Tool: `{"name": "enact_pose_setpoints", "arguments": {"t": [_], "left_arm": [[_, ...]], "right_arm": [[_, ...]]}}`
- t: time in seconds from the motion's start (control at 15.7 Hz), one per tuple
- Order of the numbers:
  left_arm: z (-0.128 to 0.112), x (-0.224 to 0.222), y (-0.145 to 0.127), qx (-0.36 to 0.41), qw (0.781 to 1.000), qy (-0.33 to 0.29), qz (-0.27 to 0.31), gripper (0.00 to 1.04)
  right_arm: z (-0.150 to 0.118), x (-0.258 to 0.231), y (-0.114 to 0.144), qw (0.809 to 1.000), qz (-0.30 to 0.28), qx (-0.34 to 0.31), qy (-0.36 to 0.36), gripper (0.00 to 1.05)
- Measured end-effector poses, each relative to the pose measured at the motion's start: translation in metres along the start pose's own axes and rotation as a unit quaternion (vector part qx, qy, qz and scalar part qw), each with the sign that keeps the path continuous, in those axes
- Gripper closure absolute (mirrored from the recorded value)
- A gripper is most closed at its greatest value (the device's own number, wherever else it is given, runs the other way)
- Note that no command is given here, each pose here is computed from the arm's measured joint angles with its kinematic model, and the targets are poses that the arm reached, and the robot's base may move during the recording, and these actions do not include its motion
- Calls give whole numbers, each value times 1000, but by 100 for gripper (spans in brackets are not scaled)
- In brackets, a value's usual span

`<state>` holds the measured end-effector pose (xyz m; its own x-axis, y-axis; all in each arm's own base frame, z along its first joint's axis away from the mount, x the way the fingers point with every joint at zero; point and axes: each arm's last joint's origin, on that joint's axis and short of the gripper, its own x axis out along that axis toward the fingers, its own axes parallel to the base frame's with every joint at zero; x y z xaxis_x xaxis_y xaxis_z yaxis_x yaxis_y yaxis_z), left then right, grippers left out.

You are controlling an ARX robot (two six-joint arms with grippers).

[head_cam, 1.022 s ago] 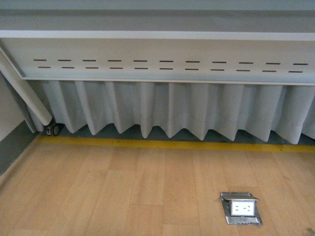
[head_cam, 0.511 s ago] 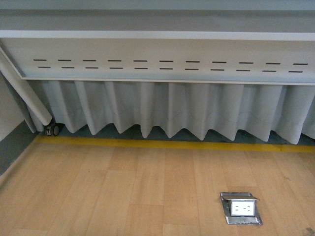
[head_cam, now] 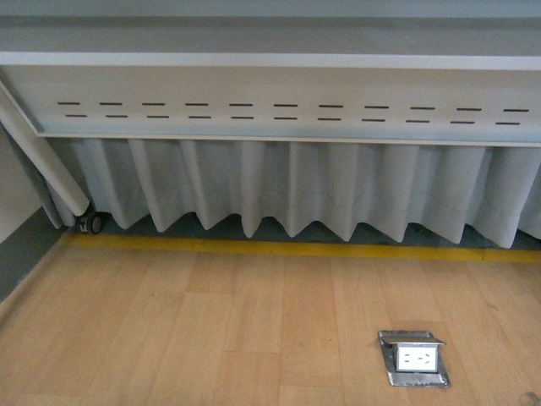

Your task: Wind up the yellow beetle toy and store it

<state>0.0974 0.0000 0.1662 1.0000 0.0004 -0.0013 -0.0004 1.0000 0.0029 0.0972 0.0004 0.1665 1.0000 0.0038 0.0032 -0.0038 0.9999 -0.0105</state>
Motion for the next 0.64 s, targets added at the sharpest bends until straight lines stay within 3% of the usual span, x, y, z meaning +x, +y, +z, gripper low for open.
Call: {"name": "enact_pose_setpoints", "arguments": {"t": [0.64], "left_arm": [[0,0,0,0,1000,0,0,7]], "right_arm": [[0,0,0,1000,0,0,0,6]]}}
